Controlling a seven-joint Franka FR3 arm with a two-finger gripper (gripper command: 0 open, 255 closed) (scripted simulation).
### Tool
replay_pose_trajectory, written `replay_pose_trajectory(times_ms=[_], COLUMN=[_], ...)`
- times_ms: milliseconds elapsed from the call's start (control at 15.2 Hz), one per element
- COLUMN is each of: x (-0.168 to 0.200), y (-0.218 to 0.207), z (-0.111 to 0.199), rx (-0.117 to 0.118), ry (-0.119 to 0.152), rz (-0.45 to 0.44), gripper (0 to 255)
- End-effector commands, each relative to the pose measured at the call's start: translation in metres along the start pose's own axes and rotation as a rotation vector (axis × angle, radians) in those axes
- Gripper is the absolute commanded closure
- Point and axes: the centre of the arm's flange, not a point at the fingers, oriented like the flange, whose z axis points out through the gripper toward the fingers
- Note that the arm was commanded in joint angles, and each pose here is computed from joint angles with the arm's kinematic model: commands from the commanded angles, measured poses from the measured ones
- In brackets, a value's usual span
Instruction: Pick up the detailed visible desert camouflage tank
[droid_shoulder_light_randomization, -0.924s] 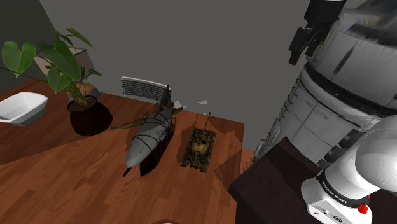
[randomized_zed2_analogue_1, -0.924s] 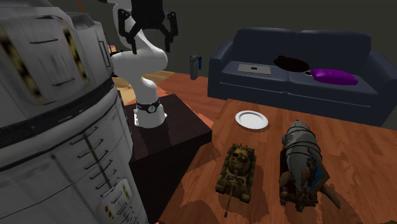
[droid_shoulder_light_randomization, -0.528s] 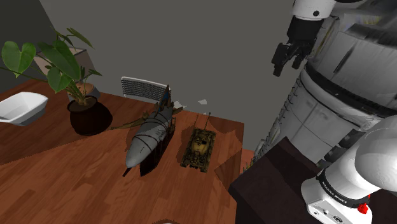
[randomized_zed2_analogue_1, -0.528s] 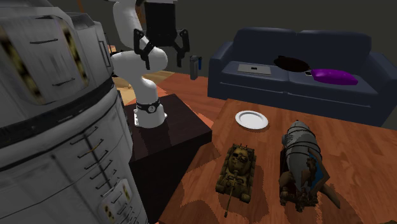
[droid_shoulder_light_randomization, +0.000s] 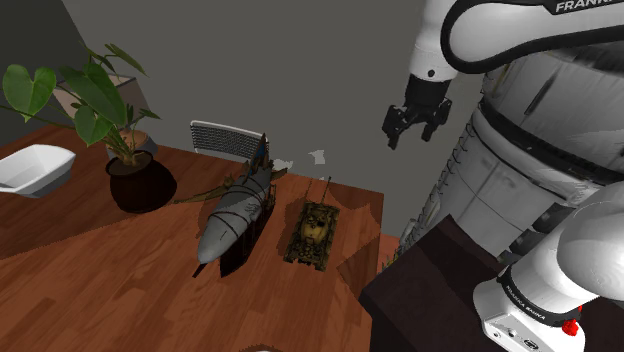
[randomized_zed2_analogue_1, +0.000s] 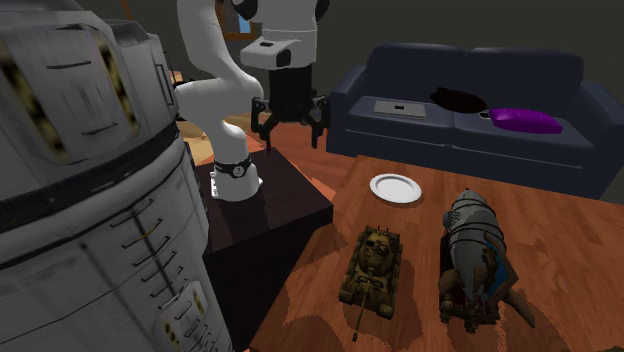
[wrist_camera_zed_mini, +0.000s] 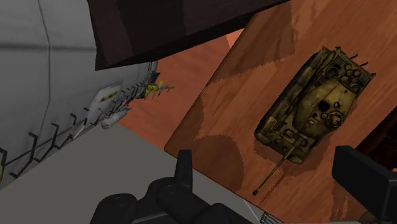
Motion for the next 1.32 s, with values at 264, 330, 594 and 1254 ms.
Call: replay_pose_trajectory(times_ms=[264,330,594,1254], x=[0.022,0.027,0.046,0.104], y=[-0.040,-0.047,-0.072,-0.128], z=[0.063,0.073,0.114,0.217], rx=[0.018,0.020,0.031,0.059], ry=[-0.008,-0.009,-0.016,-0.031], rz=[0.143,0.166,0.259,0.492], gripper=[0,0,0,0])
